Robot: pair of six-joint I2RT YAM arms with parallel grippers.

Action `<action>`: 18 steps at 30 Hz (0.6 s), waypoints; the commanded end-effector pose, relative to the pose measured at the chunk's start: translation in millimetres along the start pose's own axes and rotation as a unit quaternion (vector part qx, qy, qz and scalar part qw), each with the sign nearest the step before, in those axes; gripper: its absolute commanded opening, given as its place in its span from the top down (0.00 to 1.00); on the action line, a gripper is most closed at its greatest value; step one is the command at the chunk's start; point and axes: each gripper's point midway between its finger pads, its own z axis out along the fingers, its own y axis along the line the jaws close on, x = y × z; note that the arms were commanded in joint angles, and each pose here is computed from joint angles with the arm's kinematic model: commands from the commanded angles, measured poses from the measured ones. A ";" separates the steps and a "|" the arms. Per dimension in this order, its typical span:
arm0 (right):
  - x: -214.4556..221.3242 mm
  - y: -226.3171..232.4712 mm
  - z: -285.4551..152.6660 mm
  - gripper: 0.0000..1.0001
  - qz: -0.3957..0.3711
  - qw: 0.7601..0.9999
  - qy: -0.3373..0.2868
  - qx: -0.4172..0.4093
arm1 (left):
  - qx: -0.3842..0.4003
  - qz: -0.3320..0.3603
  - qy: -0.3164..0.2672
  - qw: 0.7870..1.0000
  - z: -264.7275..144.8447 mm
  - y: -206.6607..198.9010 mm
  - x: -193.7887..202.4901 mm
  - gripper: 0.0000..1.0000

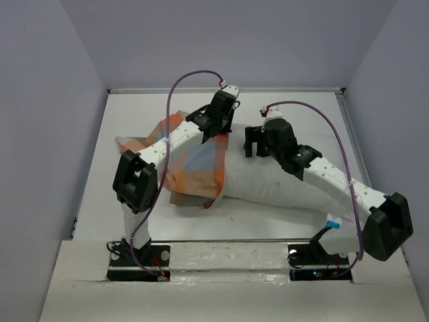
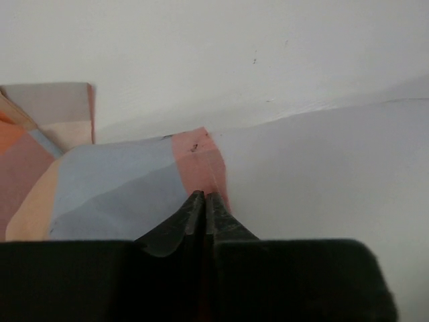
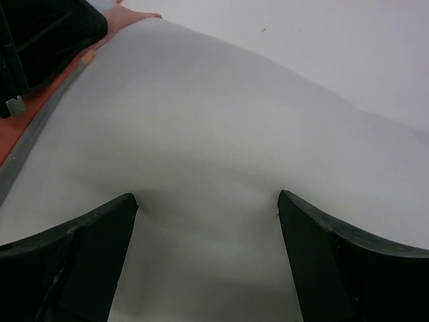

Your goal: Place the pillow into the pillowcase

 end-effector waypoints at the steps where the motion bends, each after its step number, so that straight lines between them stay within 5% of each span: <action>1: -10.0 26.7 11.4 0.08 -0.045 0.996 0.014 -0.076 | 0.011 0.009 -0.017 1.000 -8.0 -2.9 -21.0 0.99; 3: -4.2 34.9 13.1 0.14 -0.045 0.994 0.025 -0.098 | 0.021 0.002 -0.019 1.000 -7.7 -6.5 -20.8 1.00; 6: 0.5 52.1 5.1 0.55 -0.024 0.988 0.023 -0.151 | 0.055 -0.014 -0.033 0.998 -14.5 -17.7 -26.0 1.00; 7: 9.6 56.0 -4.2 0.78 -0.013 0.985 0.026 -0.173 | 0.080 -0.021 -0.042 0.996 -24.2 -25.3 -32.6 1.00; 9: 24.0 63.1 -13.5 0.95 0.018 0.980 0.024 -0.198 | 0.109 -0.035 -0.056 0.992 -40.9 -32.4 -41.6 1.00; 11: 19.7 63.8 -27.6 0.98 0.043 0.978 0.004 -0.203 | 0.123 -0.045 -0.066 0.989 -54.8 -35.3 -46.7 0.99; 12: 23.2 65.2 -31.2 1.00 0.046 0.978 0.003 -0.203 | 0.122 -0.049 -0.074 0.989 -61.6 -33.0 -49.5 0.89; 13: 22.7 59.7 -30.9 1.00 0.051 0.981 -0.005 -0.189 | 0.123 -0.052 -0.080 0.988 -73.7 -29.6 -47.7 0.63; 15: 29.1 60.5 -36.5 1.00 0.053 0.982 -0.007 -0.184 | 0.130 -0.051 -0.079 0.987 -81.7 -29.1 -38.7 0.37; 18: 32.0 56.2 -37.1 1.00 0.059 0.983 -0.009 -0.175 | 0.135 -0.037 -0.069 0.988 -96.7 -33.9 -22.5 0.26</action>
